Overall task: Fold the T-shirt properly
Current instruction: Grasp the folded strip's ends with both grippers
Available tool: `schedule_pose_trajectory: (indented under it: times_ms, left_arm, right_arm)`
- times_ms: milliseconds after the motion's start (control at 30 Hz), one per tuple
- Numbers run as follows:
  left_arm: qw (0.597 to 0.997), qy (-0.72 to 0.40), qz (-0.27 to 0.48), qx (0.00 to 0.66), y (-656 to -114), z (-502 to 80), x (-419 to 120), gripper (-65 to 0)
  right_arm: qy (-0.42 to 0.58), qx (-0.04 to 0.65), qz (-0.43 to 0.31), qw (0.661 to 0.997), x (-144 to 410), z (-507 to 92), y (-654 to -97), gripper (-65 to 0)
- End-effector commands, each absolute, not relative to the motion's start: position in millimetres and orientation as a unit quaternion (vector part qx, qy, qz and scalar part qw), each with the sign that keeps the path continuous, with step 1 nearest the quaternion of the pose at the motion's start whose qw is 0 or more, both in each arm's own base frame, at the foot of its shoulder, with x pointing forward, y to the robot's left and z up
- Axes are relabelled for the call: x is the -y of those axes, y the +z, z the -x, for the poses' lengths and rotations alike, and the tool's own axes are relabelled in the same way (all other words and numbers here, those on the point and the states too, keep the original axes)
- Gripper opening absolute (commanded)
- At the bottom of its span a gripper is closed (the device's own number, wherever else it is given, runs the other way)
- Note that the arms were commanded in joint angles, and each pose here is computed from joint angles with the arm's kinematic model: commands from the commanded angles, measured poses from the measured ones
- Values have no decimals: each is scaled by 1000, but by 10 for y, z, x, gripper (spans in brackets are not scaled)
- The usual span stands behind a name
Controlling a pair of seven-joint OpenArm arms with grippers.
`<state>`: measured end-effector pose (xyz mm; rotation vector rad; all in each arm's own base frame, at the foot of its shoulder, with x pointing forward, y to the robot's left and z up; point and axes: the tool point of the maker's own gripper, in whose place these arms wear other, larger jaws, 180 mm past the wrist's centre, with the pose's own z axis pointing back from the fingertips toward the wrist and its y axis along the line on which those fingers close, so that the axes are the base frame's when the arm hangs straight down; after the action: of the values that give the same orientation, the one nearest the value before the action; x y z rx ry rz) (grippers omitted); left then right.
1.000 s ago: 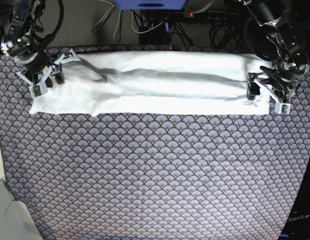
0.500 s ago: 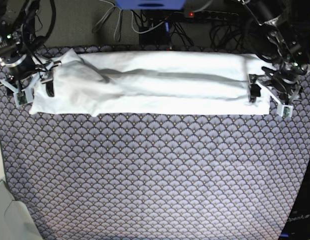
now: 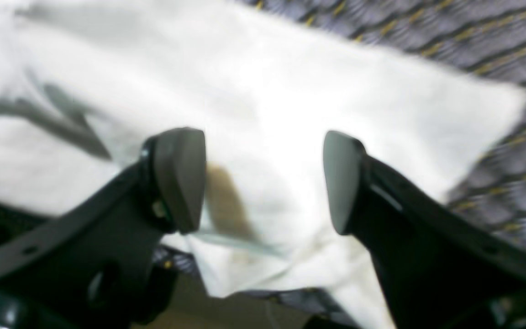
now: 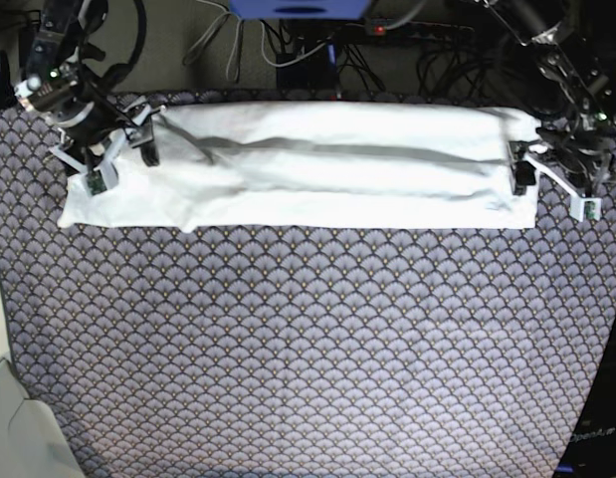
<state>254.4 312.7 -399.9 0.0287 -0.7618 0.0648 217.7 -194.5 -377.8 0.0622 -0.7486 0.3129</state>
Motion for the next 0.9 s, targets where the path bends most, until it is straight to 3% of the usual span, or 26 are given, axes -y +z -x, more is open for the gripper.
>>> schedule_pose_trajectory:
  times_ms: [0, 200, 633, 867]
  left_arm:
    - [920, 27, -20, 391, -3883, -2608, -3169, 0]
    - [934, 32, -17, 355, -3982, -2483, -3180, 0]
    - [934, 36, 1, 355, -4024, -2489, -3104, 0]
    - [948, 63, 41, 310, -4412, -2341, -3019, 0]
  right_arm:
    - [152, 376, -30, 914, 1975, -2223, -3739, -242]
    - [130, 334, -51, 932, 2054, -2150, -4100, -242]
    - [120, 338, -63, 931, 2047, -2178, -4180, -242]
    - [121, 339, -62, 931, 2048, -2189, -4174, -242]
